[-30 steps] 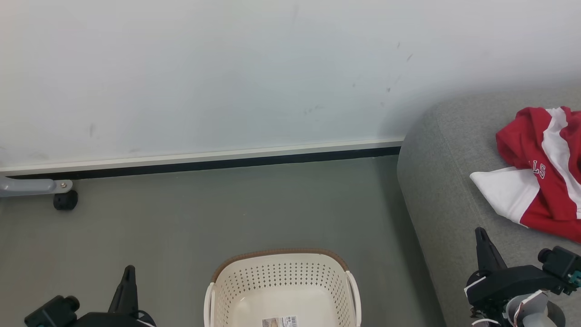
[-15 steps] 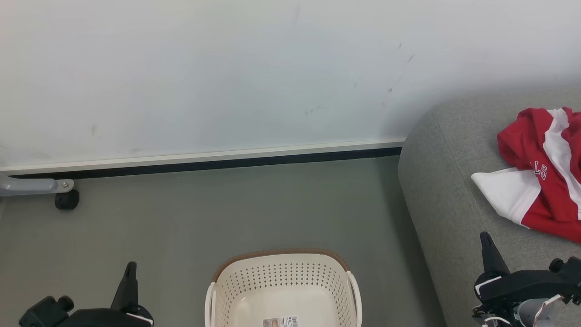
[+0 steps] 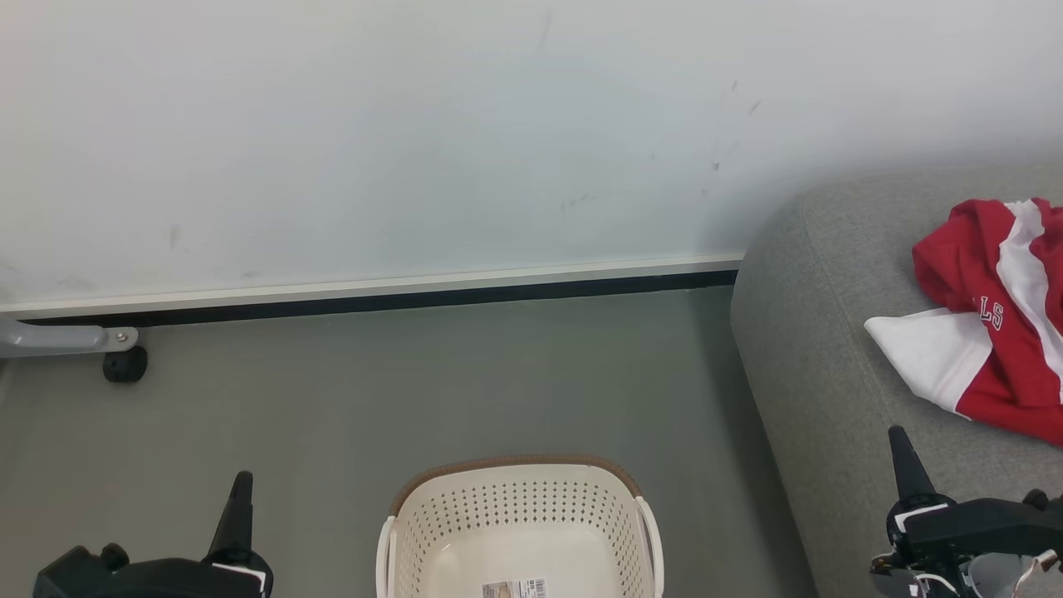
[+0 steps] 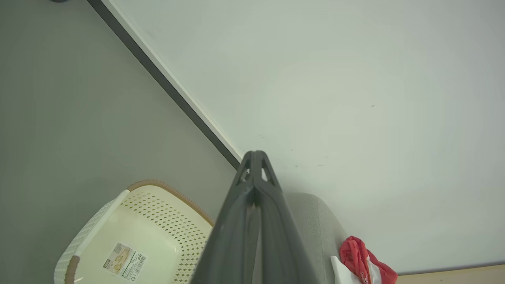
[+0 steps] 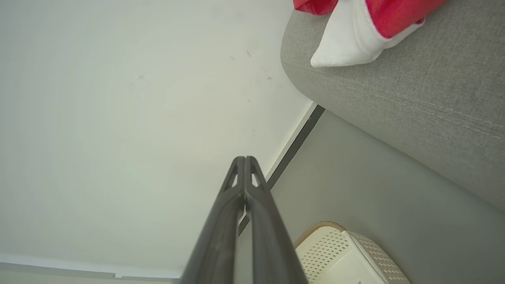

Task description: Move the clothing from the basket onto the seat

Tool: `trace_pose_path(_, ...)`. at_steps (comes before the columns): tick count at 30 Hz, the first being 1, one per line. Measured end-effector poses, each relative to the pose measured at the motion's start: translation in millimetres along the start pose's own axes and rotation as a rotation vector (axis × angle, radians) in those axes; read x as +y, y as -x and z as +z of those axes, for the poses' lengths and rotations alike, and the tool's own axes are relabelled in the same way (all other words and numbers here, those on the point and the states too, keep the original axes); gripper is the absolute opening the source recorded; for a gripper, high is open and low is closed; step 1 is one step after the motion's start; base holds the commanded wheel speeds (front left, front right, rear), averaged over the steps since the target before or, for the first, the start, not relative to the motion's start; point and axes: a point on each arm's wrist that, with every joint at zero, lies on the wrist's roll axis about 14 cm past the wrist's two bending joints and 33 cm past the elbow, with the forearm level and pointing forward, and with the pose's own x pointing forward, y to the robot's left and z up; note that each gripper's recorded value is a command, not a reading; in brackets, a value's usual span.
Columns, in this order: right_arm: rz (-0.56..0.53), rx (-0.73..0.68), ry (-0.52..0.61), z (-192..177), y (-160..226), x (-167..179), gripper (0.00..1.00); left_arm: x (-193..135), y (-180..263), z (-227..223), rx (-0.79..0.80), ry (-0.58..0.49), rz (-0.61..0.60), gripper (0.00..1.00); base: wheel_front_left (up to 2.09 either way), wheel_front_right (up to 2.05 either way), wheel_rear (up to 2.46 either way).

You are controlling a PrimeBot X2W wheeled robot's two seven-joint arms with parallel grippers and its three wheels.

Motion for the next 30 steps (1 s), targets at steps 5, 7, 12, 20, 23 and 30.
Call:
trace_pose_path(5,-0.005,0.002,-0.079,-1.1,2.7,-3.7,0.0,-0.2,-0.1,-0.5,0.004,0.068,-0.006,0.0,0.0,0.0,0.0)
trace_pose_path(7,0.003,-0.004,-0.109,0.7,2.7,-2.8,0.0,-0.8,0.0,-0.1,0.003,0.093,-0.012,0.0,0.0,0.0,0.0)
trace_pose_path(12,0.014,-0.012,-0.187,2.9,2.8,-1.4,0.0,-2.5,-0.9,0.6,0.0,0.161,-0.024,0.0,0.0,0.0,0.0)
trace_pose_path(20,0.038,-0.03,-0.307,7.5,4.1,0.2,0.0,-6.5,-2.6,1.7,-0.001,0.276,-0.049,0.0,0.0,0.0,0.0)
trace_pose_path(23,0.04,-0.035,-0.352,8.7,5.7,-1.6,0.0,-8.0,-2.6,2.9,-0.005,0.31,-0.063,0.0,0.0,0.0,0.0)
trace_pose_path(30,0.064,-0.054,-0.456,12.8,7.4,-1.0,0.0,-13.9,-4.7,7.2,-0.013,0.408,-0.095,0.0,0.0,0.0,0.0)
